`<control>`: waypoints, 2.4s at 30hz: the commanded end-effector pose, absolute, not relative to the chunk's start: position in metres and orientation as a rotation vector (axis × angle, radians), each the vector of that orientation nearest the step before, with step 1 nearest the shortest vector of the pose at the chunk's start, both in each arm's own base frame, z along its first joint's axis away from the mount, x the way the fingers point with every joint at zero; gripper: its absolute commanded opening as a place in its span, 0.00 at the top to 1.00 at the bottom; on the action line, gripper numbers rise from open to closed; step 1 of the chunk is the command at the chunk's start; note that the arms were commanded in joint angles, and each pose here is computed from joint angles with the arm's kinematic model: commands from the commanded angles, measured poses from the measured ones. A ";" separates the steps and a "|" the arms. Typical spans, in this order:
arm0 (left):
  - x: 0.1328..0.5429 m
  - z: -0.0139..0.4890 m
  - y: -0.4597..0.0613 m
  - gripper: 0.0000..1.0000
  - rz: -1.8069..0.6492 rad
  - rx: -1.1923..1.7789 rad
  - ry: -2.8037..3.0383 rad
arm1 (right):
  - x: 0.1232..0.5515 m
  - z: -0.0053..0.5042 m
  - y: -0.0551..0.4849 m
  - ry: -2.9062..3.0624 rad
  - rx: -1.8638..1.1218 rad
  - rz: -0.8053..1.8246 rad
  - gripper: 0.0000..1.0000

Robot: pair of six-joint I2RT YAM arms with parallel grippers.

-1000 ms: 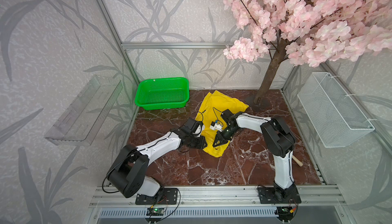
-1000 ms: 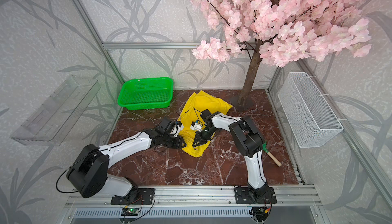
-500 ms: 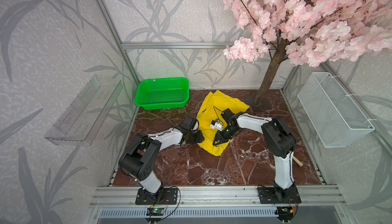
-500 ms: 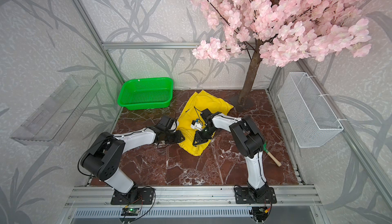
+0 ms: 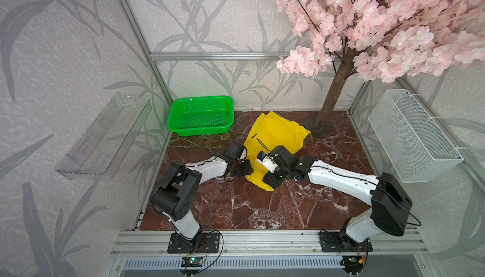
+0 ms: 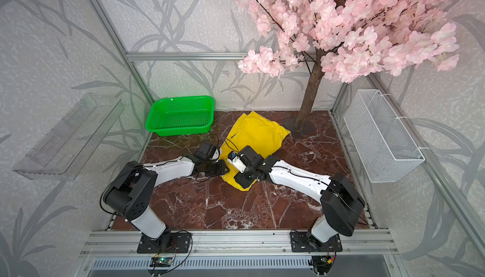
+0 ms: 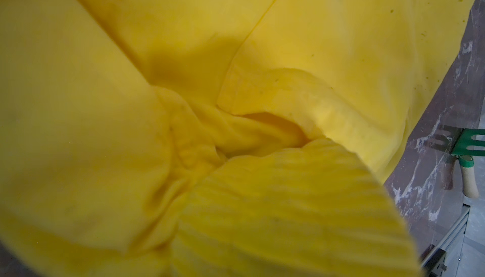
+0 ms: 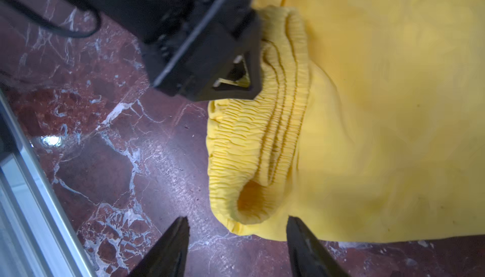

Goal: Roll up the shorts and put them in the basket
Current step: Roll the shorts at the center of the board.

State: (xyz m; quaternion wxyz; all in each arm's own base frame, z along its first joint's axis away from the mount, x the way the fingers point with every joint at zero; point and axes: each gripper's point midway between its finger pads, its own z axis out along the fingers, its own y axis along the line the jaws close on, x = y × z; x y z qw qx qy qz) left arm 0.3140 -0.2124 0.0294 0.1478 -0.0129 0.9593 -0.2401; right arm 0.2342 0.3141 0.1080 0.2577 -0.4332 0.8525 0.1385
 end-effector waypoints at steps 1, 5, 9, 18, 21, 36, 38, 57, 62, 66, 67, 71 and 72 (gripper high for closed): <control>0.291 -0.008 -0.189 0.65 -0.540 -0.081 2.908 | 0.245 0.100 0.315 2.129 -1.202 0.101 0.26; 0.289 -0.008 -0.194 0.65 -0.589 -0.081 2.914 | 0.248 0.089 0.322 2.067 -1.241 -0.010 0.25; 0.289 -0.008 -0.198 0.66 -0.630 -0.083 2.913 | 0.252 0.071 0.325 2.021 -1.288 -0.112 0.25; 0.291 -0.006 -0.199 0.66 -0.658 -0.090 2.913 | 0.241 0.045 0.324 2.025 -1.363 -0.125 0.25; 0.291 -0.007 -0.199 0.66 -0.673 -0.097 2.919 | 0.239 0.041 0.323 2.022 -1.410 -0.146 0.25; 0.295 0.001 -0.199 0.65 -0.732 -0.108 2.909 | 0.244 0.008 0.319 2.206 -1.443 -0.092 0.88; 0.298 0.006 -0.197 0.65 -0.734 -0.115 2.897 | 0.238 0.009 0.320 2.225 -1.466 -0.051 0.91; 0.326 0.089 -0.183 0.42 -0.752 -0.090 2.702 | 0.217 0.037 0.334 2.603 -1.042 0.957 1.00; 0.323 0.116 -0.180 0.41 -0.756 -0.058 2.627 | 0.226 0.044 0.335 2.619 -0.802 1.283 1.00; 0.316 0.111 -0.171 0.40 -0.699 -0.068 2.622 | 0.237 0.052 0.334 2.587 -0.638 1.490 1.00; 0.316 0.109 -0.169 0.38 -0.696 -0.071 2.615 | 0.239 0.052 0.333 2.583 -0.600 1.531 1.00; 0.320 0.102 -0.169 0.31 -0.709 -0.099 2.576 | 0.253 0.047 0.328 2.571 -0.405 1.715 1.00; 0.321 0.102 -0.171 0.31 -0.714 -0.096 2.577 | 0.257 0.046 0.326 2.556 -0.356 1.756 1.00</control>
